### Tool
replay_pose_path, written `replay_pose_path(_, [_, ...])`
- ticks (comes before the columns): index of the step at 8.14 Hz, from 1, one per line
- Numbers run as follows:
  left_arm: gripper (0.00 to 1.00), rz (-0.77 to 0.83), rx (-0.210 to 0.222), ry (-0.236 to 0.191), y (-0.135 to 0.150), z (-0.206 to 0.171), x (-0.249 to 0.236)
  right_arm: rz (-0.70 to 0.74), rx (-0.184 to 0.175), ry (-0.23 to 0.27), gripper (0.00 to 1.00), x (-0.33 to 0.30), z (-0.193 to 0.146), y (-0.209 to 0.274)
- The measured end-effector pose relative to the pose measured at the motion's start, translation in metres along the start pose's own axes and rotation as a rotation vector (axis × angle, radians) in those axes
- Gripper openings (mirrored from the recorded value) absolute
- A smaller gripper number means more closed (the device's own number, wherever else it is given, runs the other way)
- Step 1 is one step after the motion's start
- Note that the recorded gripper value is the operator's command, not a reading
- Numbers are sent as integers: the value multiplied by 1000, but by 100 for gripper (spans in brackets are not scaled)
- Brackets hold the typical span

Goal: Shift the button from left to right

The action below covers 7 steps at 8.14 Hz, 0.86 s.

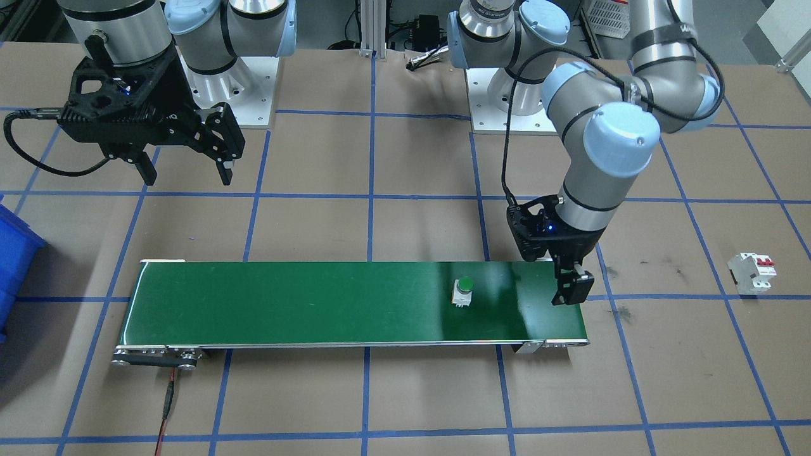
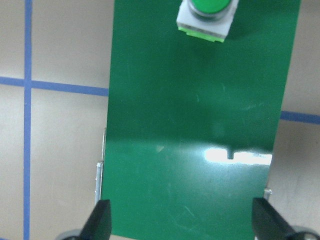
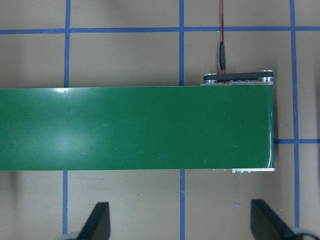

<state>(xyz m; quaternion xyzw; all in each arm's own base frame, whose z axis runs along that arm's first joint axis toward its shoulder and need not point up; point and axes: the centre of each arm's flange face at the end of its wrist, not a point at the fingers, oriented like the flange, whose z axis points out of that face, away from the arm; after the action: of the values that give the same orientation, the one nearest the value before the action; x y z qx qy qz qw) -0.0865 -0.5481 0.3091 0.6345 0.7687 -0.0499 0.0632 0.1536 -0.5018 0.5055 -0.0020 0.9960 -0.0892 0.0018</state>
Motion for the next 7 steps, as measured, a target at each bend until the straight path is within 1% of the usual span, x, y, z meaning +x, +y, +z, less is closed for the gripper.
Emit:
replay_pose_path(1, [100, -127, 0, -1, 1, -14, 6, 28, -15, 5, 100, 0, 3, 0])
replay_pose_path(2, [100, -257, -2, 2, 2, -27, 11, 51, -41, 9, 100, 1, 8, 1])
replay_pose_path(3, [100, -383, 0, -3, 3, -40, 16, 66, -78, 10, 100, 1, 14, 4])
replay_pose_path(4, [100, -531, 6, -15, 4, -51, 19, 73, -98, 3, 100, 0, 17, 5])
replay_pose_path(5, [100, -694, 10, -23, 5, -61, 22, 78, -91, -21, 100, -3, 19, 1])
replay_pose_path(6, [100, -841, 3, -10, 5, -65, 25, 81, -80, -53, 100, -5, 22, -3])
replay_pose_path(7, [100, -984, -21, 24, 6, -62, 29, 71, -85, -74, 100, -5, 30, -8])
